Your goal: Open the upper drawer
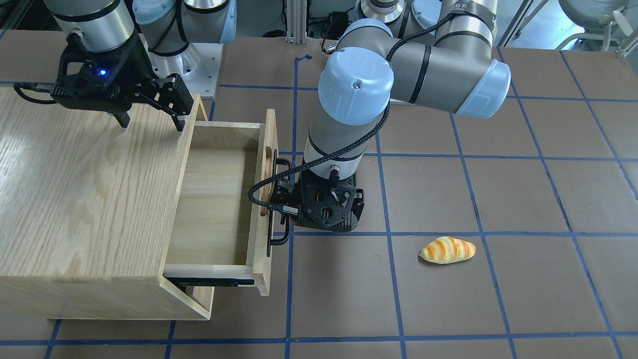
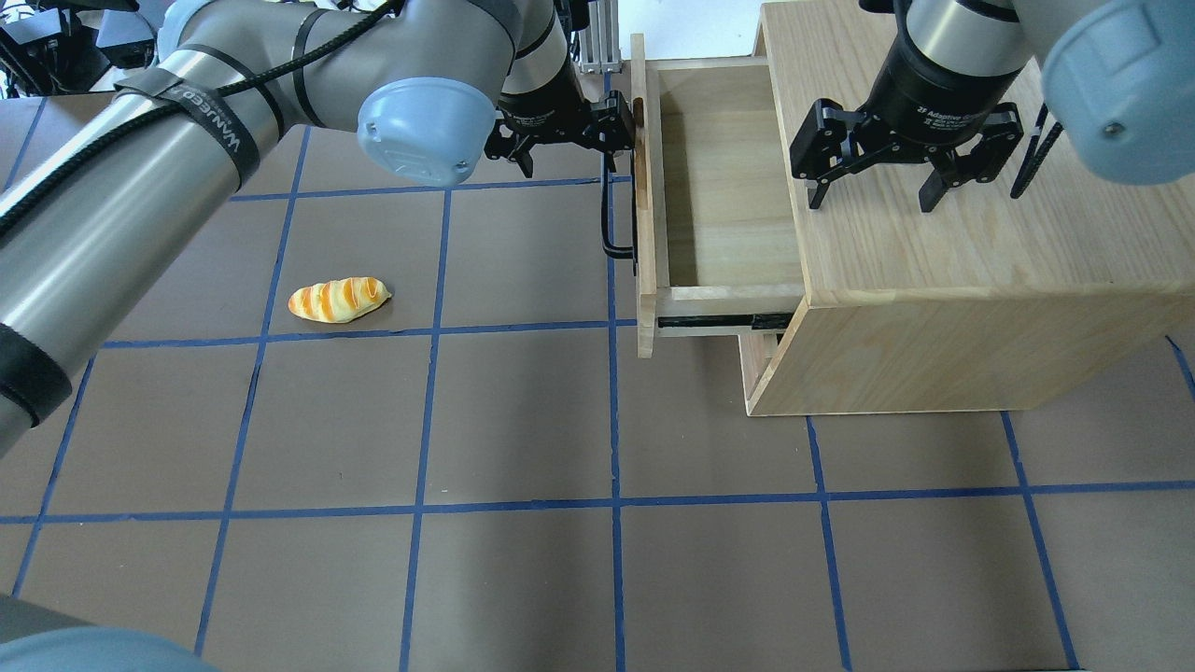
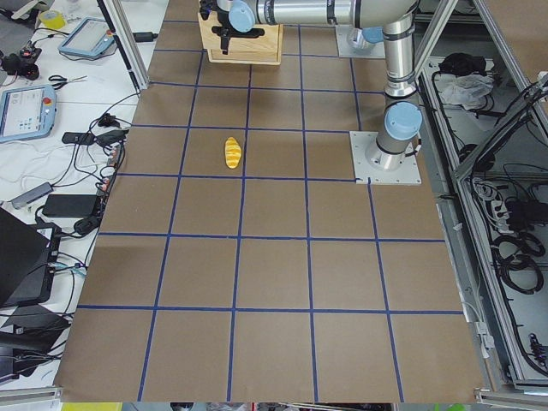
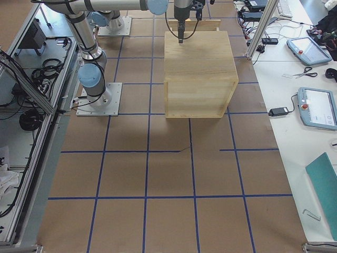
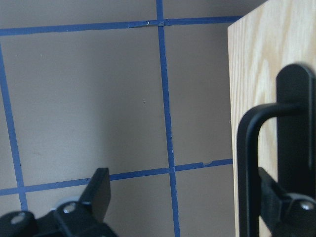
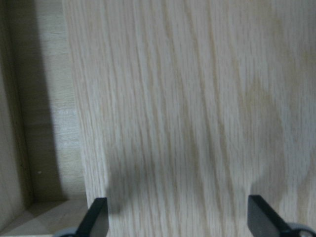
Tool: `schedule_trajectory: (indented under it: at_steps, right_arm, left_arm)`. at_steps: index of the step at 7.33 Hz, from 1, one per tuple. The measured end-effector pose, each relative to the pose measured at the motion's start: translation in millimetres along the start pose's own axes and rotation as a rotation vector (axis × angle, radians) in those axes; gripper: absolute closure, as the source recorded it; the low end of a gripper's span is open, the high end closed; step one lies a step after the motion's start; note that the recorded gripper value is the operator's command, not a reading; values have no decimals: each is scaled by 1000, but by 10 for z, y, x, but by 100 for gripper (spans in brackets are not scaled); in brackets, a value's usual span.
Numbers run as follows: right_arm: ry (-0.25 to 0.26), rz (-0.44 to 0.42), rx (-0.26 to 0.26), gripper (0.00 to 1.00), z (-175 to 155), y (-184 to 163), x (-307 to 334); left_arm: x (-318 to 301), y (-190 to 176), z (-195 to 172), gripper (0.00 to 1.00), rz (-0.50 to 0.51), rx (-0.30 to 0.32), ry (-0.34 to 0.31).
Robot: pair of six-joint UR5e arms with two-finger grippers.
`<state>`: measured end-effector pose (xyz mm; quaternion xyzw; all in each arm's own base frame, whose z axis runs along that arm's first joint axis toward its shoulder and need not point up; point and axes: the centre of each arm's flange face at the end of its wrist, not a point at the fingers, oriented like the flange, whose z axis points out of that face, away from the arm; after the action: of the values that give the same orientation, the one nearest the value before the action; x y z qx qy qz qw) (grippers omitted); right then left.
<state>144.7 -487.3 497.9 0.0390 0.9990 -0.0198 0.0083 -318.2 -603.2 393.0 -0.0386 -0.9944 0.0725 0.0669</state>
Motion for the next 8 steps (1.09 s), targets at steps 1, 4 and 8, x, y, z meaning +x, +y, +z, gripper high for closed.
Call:
schedule_trajectory:
  at_steps: [1,4,8]
  right_arm:
    - [-1,0,0,0,0,0,-1]
    - [0,0,0,0,0,0,0]
    - [0,0,0,0,0,0,0]
  left_arm:
    - [-43,-18,-8,0,3,1,-1]
    - [-142,-68,-29,0,18,6,-8]
    - [-330,-115,-71,0,6,-3,-23]
